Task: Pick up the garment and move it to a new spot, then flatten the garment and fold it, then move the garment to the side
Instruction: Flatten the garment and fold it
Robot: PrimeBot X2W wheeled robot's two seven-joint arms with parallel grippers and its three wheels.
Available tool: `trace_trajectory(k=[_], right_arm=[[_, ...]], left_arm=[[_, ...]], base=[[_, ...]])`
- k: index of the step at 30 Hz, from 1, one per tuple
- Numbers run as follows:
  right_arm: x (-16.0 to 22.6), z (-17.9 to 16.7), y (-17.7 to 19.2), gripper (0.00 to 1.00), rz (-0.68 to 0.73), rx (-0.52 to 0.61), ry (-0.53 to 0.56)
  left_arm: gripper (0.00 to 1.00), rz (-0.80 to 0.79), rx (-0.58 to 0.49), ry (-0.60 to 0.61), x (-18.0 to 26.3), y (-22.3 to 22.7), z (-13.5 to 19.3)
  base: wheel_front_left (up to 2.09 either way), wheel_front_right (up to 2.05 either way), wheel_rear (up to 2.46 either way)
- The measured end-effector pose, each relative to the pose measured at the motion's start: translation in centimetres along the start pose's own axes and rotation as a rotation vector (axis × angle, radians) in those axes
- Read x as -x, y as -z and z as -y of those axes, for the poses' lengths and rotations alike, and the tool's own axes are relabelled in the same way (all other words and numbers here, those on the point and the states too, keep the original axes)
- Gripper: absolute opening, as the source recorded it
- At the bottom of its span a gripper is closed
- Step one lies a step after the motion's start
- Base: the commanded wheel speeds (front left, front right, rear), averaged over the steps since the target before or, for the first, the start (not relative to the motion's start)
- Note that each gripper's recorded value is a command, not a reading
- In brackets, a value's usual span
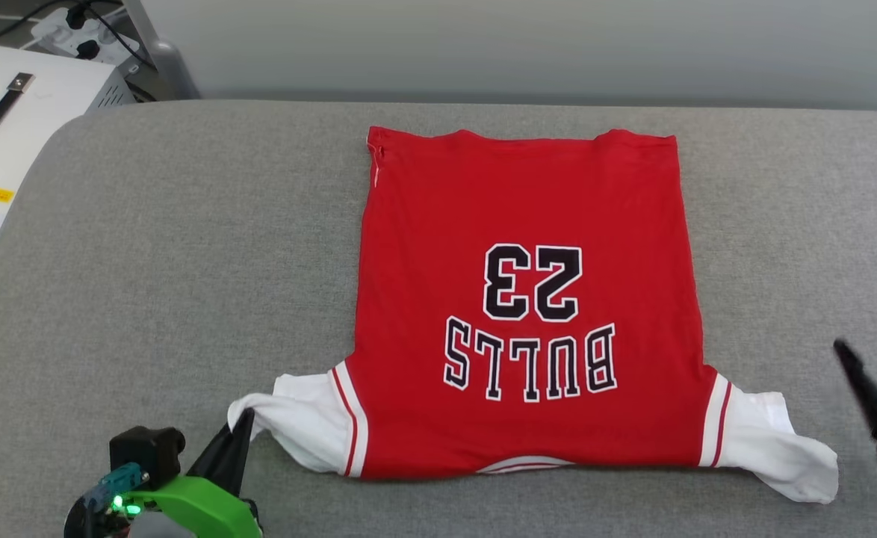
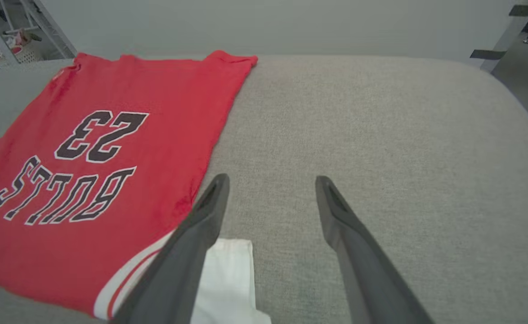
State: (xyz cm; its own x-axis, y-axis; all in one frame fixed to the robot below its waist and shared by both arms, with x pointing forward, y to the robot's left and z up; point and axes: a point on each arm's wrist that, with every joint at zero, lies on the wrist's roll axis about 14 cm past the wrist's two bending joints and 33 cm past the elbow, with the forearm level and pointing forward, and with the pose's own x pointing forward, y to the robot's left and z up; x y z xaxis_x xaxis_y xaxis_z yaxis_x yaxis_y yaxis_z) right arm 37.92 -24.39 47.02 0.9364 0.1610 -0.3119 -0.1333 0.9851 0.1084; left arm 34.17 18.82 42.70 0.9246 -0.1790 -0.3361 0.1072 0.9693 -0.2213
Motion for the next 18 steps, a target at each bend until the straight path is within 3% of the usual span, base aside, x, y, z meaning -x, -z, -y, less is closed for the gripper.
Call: trace_trajectory(k=[6, 9, 13, 18], right_arm=[[-3.8, 1.1, -12.4, 1.0, 0.282, 0.105, 0.009], [-6.5, 0.2, -16.8, 1.0, 0.337, 0.112, -0.02], [-11.2, -0.2, -19.6, 1.0, 0.257, 0.185, -0.036], [-17.7, -0.6, -16.5, 1.0, -0.068, 0.216, -0.046]], left_arm=[[0.0, 0.093, -0.027, 0.027, -2.0, -3.0, 1.1], [0.0, 0.134, -0.034, 0.035, -3.2, -4.3, 1.5], [0.0, 0.169, -0.047, 0.041, -4.7, -5.2, 1.9], [0.0, 0.193, -0.05, 0.044, -6.3, -5.6, 2.2]], base=[[0.0, 0.0, 0.0], [0.0, 0.0, 0.0], [0.0, 0.0, 0.0], [0.0, 0.0, 0.0]])
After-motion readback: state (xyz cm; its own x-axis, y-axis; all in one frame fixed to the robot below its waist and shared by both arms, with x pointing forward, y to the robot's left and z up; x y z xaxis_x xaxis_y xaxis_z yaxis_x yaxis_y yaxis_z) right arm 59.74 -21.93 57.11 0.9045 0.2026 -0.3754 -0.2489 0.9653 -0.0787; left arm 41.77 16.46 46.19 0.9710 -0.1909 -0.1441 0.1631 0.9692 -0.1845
